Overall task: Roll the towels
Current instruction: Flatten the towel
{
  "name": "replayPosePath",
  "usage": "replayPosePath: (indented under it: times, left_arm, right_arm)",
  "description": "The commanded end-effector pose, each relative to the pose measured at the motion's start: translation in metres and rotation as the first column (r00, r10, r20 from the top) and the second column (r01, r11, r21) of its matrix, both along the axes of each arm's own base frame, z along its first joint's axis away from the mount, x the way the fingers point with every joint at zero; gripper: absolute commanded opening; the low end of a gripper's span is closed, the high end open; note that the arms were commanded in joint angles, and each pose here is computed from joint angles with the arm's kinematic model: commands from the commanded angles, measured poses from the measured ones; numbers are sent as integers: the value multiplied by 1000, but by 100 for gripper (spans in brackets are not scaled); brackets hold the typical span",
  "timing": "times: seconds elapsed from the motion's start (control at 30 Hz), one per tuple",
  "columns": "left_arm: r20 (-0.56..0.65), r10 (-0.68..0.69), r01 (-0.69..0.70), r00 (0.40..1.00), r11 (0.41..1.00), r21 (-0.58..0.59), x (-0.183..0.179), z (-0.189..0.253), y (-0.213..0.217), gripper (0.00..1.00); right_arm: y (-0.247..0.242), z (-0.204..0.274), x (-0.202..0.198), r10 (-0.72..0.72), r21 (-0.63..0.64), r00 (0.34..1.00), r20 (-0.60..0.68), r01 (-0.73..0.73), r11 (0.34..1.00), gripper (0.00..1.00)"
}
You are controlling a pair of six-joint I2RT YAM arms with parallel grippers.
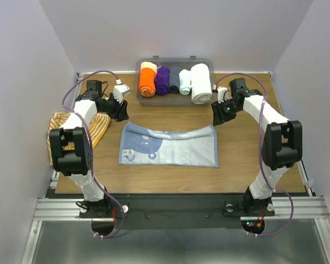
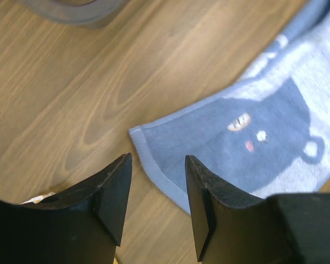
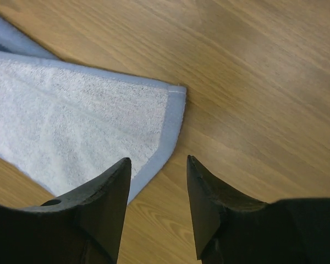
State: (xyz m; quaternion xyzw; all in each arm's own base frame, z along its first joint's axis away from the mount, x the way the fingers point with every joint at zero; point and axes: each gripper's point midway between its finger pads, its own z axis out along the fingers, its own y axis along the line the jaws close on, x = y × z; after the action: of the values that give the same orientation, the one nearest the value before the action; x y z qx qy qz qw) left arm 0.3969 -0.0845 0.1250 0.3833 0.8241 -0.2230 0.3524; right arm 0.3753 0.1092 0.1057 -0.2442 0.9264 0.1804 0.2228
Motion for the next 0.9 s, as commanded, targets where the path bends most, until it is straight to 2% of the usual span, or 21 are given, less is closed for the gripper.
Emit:
replayPosePath:
  times: [0.0,0.1,0.23,0.5,0.63,0.67,0.73,0.77,0.8,0.87]
  left_arm:
    - [60,148,-143,987,986,-81,33,28,6,55]
    - [40,173,-170,984,983,-66,37,16,12,55]
    - [24,193,-191,981,980,-51,39,6,17,57]
    - [1,201,-201,980,978,-62,45,-3,19,61]
    - [-40,209,-212,977,975,-63,45,-18,18,62]
    - [-51,212,-215,976,974,-66,45,-22,18,62]
    - [-64,217,-222,974,972,-74,45,-29,17,62]
    - [-79,228,-235,970,969,-83,44,-31,16,62]
    - [-78,227,-235,971,967,-99,46,-32,14,62]
    - [-117,239,-253,964,960,-124,45,-38,10,62]
  right_arm:
    - [8,4,28,-87,29,995,57,86,996,50]
    - [7,-12,41,-139,23,990,39,138,990,50]
    - [14,-28,43,-145,52,989,-22,146,988,50]
    - [12,-60,43,-152,24,986,-74,154,988,50]
    - [18,-62,38,-133,56,987,-91,139,989,36]
    - [22,-61,37,-122,76,988,-97,130,989,25]
    - [24,-60,33,-120,91,987,-108,130,987,14]
    - [26,-59,32,-114,103,987,-113,126,987,5]
    - [26,-60,29,-115,105,986,-120,128,986,1]
    - [29,-58,29,-110,118,987,-121,124,985,1]
